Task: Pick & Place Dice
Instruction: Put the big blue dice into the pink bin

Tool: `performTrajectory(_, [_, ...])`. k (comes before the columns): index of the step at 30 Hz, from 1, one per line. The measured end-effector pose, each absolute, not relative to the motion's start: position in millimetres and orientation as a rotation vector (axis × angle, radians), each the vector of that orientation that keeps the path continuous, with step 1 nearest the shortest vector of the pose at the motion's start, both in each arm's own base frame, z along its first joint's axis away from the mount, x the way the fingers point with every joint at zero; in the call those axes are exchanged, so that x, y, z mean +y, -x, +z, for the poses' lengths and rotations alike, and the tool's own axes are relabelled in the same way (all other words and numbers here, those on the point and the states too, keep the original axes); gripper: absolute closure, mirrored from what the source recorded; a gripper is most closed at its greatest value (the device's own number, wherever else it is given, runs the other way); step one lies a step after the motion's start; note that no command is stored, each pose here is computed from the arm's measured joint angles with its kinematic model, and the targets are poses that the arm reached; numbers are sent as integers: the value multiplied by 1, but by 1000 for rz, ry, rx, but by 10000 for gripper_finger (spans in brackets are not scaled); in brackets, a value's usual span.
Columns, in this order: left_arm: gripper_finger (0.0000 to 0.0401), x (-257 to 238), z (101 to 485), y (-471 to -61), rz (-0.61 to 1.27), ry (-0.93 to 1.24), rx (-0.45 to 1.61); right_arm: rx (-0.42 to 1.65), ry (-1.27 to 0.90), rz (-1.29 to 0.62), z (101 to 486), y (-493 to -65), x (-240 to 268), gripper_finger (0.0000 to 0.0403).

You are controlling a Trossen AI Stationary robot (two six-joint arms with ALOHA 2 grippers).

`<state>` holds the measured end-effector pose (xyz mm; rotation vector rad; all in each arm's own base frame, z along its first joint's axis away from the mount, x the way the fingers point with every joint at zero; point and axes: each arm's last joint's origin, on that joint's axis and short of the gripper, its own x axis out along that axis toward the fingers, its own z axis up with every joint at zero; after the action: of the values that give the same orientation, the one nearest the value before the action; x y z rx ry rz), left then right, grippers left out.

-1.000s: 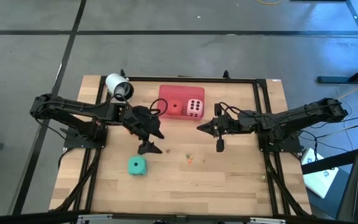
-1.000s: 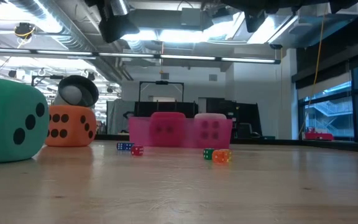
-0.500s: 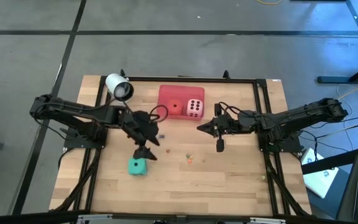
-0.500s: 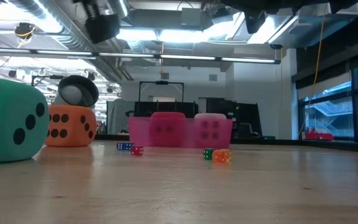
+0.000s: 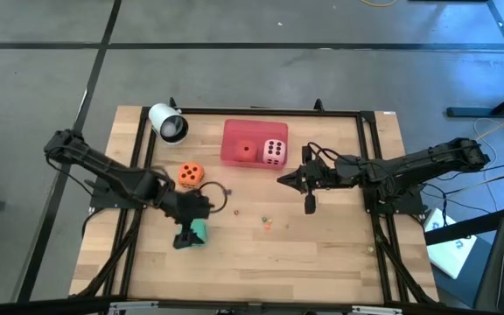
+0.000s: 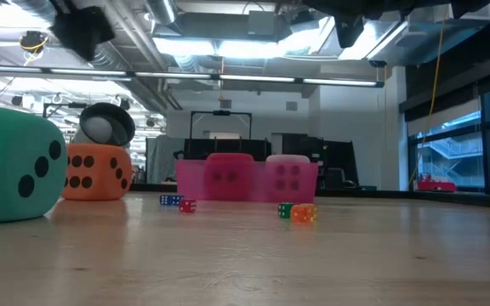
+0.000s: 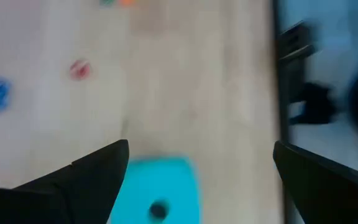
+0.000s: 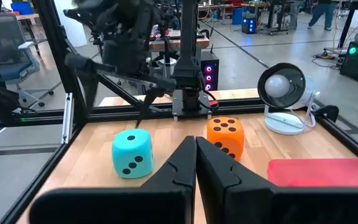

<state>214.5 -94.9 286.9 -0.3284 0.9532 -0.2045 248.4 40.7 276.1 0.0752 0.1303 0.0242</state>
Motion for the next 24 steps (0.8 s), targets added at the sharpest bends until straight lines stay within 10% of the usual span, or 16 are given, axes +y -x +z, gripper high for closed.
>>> performTrajectory(24, [1, -121, 226, -228, 48, 323, 1310, 151, -70, 51, 274, -247, 48, 392])
